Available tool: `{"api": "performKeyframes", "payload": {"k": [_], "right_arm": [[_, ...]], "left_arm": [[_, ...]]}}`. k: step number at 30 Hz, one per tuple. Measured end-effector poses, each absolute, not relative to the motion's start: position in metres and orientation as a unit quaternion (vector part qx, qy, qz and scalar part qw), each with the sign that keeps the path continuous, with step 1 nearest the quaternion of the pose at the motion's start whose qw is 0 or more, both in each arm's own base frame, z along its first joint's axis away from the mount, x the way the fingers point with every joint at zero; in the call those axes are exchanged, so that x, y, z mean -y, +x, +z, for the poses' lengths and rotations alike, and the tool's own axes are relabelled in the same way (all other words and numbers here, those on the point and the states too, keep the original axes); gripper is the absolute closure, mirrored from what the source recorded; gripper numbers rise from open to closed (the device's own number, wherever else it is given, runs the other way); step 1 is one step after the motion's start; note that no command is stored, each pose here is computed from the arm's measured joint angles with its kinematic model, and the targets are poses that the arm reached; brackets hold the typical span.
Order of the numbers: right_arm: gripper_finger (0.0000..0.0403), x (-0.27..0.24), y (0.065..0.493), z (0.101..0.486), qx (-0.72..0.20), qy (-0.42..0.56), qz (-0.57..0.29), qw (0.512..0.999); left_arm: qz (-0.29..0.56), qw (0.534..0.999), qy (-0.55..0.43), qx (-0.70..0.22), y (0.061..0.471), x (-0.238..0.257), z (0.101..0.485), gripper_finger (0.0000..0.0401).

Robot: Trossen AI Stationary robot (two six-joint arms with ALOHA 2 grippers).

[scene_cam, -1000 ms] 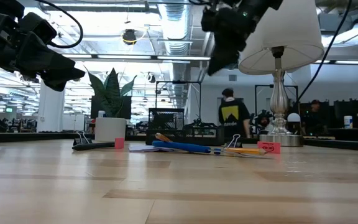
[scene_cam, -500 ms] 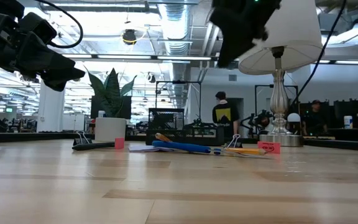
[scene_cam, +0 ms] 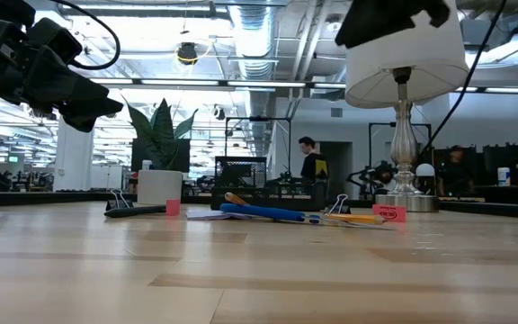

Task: Pick and place office supplies into organizer
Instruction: Put the pen into the desk organizer

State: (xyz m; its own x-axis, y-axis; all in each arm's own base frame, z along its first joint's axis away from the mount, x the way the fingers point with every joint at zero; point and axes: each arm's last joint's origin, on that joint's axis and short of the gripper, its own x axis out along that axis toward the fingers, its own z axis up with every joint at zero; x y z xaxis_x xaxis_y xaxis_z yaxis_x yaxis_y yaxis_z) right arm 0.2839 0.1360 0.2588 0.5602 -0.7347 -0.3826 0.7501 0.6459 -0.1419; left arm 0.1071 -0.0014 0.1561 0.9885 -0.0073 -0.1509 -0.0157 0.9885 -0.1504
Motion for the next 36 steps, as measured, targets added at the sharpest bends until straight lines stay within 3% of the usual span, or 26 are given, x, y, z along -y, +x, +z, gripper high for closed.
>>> {"api": "performKeyframes", "payload": {"k": [16, 20, 27, 36], "right_arm": [[0.0326, -0.169, 0.312, 0.199, -0.187, 0.089, -0.417, 0.885], [0.0326, -0.177, 0.312, 0.196, -0.183, 0.099, -0.405, 0.890], [0.0326, -0.187, 0.311, 0.197, -0.180, 0.123, -0.385, 0.897], [0.0326, -0.182, 0.309, 0.200, -0.199, 0.034, -0.386, 0.900]], "left_arm": [[0.002, 0.994, -0.081, -0.075, 0.107, 0.001, 0.156, 0.0218], [0.005, 0.990, -0.121, -0.075, 0.107, 0.001, 0.156, 0.0218], [0.004, 0.991, -0.108, -0.075, 0.107, 0.001, 0.156, 0.0218], [0.008, 0.992, -0.109, -0.070, 0.107, 0.001, 0.157, 0.0218]]}}
